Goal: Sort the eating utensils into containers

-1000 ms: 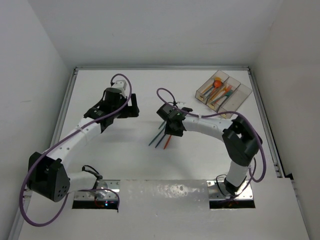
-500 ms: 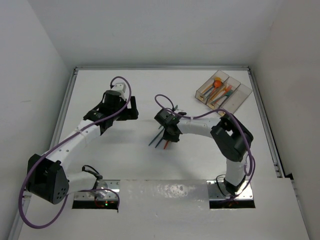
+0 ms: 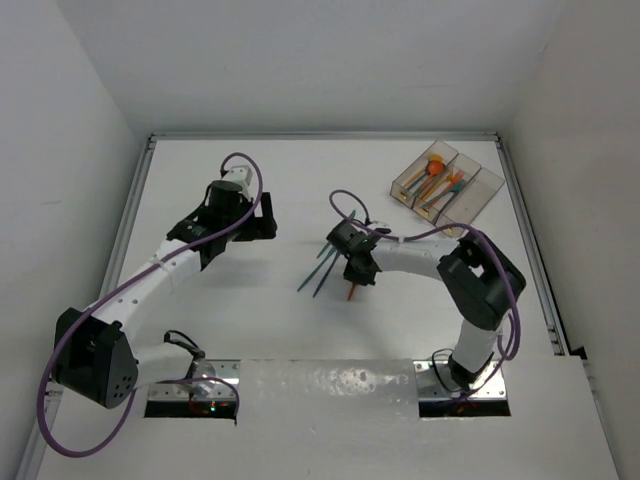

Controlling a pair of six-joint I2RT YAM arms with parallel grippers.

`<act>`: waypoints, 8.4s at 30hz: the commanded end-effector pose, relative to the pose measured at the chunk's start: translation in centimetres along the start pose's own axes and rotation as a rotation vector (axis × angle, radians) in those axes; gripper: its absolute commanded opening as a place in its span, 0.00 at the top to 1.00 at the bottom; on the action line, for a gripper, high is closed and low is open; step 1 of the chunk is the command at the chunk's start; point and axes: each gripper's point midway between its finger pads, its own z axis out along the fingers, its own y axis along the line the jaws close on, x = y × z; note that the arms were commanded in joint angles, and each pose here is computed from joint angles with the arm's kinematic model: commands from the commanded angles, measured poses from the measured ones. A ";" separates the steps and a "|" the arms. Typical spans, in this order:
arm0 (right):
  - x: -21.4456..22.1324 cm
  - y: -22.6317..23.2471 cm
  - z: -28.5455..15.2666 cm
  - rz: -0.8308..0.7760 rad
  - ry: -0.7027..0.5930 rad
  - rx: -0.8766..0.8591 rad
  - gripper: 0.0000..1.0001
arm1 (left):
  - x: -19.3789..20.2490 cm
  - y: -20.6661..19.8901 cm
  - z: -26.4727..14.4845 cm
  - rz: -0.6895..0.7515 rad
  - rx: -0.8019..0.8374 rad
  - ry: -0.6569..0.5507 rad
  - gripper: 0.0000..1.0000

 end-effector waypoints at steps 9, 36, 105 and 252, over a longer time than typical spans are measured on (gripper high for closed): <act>-13.2 -8.1 -5.5 0.003 -0.309 0.039 1.00 | -1.1 -0.7 0.0 -0.018 0.038 -0.042 0.11; -34.2 -22.1 2.2 0.344 -0.296 0.192 1.00 | -0.2 -0.2 1.6 -0.005 0.005 0.006 0.11; -0.1 -0.5 0.6 0.043 0.066 0.055 1.00 | -1.5 0.0 0.2 -0.030 -0.004 -0.047 0.11; -33.2 -23.1 3.4 0.343 -0.255 0.214 0.97 | -1.1 -0.5 1.1 0.019 0.055 -0.054 0.11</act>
